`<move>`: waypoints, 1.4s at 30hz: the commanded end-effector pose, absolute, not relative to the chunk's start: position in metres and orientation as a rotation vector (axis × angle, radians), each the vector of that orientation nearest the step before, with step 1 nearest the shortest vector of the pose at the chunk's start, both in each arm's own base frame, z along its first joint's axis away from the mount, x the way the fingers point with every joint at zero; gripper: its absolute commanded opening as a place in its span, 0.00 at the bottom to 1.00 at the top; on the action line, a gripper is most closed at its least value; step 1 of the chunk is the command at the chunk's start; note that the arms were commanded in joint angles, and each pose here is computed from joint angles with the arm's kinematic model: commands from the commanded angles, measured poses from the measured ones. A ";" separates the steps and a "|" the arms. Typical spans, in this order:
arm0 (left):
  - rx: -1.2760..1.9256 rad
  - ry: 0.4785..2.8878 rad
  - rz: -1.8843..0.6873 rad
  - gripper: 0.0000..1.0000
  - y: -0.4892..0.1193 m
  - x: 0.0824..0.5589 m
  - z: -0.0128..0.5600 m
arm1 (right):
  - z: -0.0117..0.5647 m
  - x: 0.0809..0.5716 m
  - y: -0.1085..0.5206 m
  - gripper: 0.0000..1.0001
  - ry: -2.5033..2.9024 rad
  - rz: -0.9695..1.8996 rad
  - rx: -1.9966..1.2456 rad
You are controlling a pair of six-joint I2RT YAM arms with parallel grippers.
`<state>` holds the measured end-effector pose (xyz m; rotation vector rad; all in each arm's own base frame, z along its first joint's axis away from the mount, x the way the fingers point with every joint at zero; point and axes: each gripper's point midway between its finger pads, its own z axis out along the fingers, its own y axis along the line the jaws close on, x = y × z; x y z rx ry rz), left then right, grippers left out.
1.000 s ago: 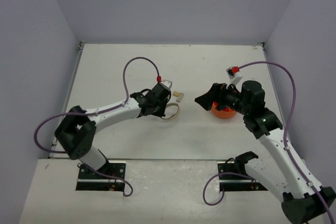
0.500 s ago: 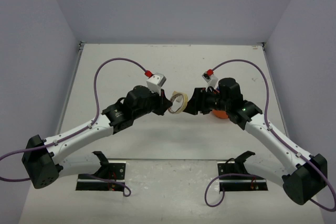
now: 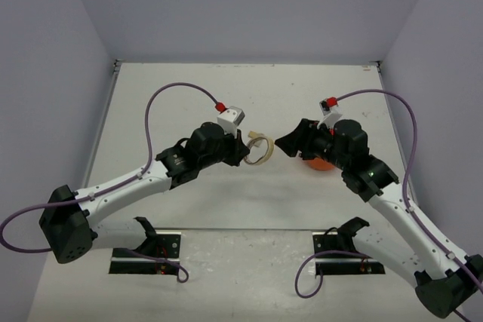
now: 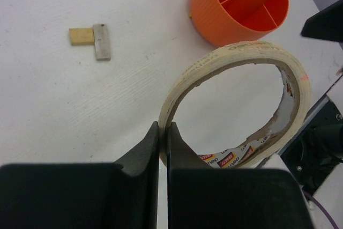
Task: Sort the stationery into containers
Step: Pick up the stationery from the center of the board, then place the stationery in the storage box.
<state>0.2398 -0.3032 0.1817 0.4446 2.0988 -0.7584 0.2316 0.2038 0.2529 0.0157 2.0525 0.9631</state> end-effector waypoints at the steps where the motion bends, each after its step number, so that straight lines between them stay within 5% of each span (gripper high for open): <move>1: 0.539 2.052 -0.837 0.00 -0.319 0.234 0.193 | 0.290 0.233 0.213 0.61 1.966 1.052 0.025; 6: 0.560 2.029 -0.870 0.00 -0.324 0.231 0.198 | 0.269 0.234 0.222 0.48 2.075 1.046 -0.010; 13: 0.568 2.007 -0.880 0.00 -0.326 0.232 0.203 | 0.246 0.217 0.250 0.48 2.187 1.160 -0.164; 18: 0.524 2.002 -0.841 0.01 -0.321 0.239 0.205 | 0.235 0.212 0.256 0.06 2.222 1.146 -0.205; 20: 0.512 2.001 -0.828 0.24 -0.319 0.241 0.206 | 0.233 0.215 0.252 0.00 2.223 1.112 -0.192; 23: 0.469 2.021 -0.786 0.89 -0.311 0.243 0.207 | 0.228 0.223 0.240 0.00 2.229 1.006 -0.158; 24: 0.437 2.040 -0.747 1.00 -0.305 0.247 0.207 | 0.226 0.229 0.230 0.00 2.228 0.933 -0.124; 33: 0.158 2.152 -0.256 1.00 -0.214 0.262 0.228 | 0.228 0.268 0.053 0.00 2.018 0.169 0.479; 42: 0.128 2.105 -0.082 1.00 -0.158 0.246 0.244 | 0.240 0.241 -0.005 0.00 1.810 0.056 0.833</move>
